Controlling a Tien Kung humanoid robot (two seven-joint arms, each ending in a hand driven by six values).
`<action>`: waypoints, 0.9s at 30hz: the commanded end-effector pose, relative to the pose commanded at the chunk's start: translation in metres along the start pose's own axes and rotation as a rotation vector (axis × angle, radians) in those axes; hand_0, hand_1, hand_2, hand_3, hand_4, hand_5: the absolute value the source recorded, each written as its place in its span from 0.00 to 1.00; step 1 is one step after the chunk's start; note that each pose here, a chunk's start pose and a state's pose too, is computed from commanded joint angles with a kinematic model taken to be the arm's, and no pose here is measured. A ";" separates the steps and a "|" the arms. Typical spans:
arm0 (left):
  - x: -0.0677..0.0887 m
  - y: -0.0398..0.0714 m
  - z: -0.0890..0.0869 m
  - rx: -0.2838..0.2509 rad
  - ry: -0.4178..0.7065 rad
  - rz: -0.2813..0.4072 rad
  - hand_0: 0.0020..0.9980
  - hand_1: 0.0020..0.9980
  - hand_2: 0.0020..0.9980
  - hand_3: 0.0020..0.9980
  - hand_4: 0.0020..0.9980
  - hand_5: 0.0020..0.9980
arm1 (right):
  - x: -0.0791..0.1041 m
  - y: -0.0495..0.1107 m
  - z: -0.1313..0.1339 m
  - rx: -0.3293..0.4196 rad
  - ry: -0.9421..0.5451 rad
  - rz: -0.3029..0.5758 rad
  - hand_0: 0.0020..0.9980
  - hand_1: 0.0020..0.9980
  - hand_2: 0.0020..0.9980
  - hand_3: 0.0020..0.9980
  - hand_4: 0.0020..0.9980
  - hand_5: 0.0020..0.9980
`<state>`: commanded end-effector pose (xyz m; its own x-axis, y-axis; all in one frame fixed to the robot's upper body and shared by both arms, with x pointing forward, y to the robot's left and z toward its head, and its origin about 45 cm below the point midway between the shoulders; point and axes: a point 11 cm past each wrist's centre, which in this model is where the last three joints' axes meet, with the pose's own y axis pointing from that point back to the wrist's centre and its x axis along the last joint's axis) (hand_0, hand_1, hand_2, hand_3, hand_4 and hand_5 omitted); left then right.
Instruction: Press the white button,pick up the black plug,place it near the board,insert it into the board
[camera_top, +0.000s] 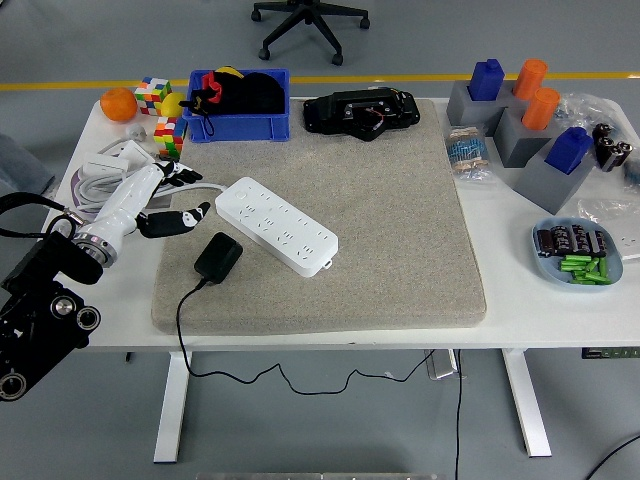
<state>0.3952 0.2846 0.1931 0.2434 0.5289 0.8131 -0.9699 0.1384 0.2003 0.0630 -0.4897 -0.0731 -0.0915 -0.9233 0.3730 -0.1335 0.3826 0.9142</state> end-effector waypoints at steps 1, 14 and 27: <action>0.000 -0.001 0.001 0.000 -0.006 -0.006 0.46 0.53 0.50 0.68 0.36 0.00 | 0.000 0.000 0.000 0.000 0.000 0.000 0.70 0.64 0.65 0.59 0.67 0.42; -0.014 -0.032 0.004 0.066 -0.147 -0.138 0.30 0.20 0.13 0.67 0.00 0.00 | 0.000 0.000 -0.002 -0.002 0.012 -0.002 0.53 0.61 0.64 0.59 0.67 0.42; -0.016 -0.056 0.005 0.123 -0.286 -0.159 0.31 0.19 0.14 0.68 0.00 0.00 | 0.004 0.000 -0.007 0.006 0.026 0.005 0.53 0.60 0.64 0.59 0.67 0.42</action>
<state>0.4458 0.2638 0.1718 0.3965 0.2500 0.8833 -0.9178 0.0886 0.3869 0.0691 -0.4933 -0.0703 -0.0667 -0.9219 0.3816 -0.1390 0.3873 0.9114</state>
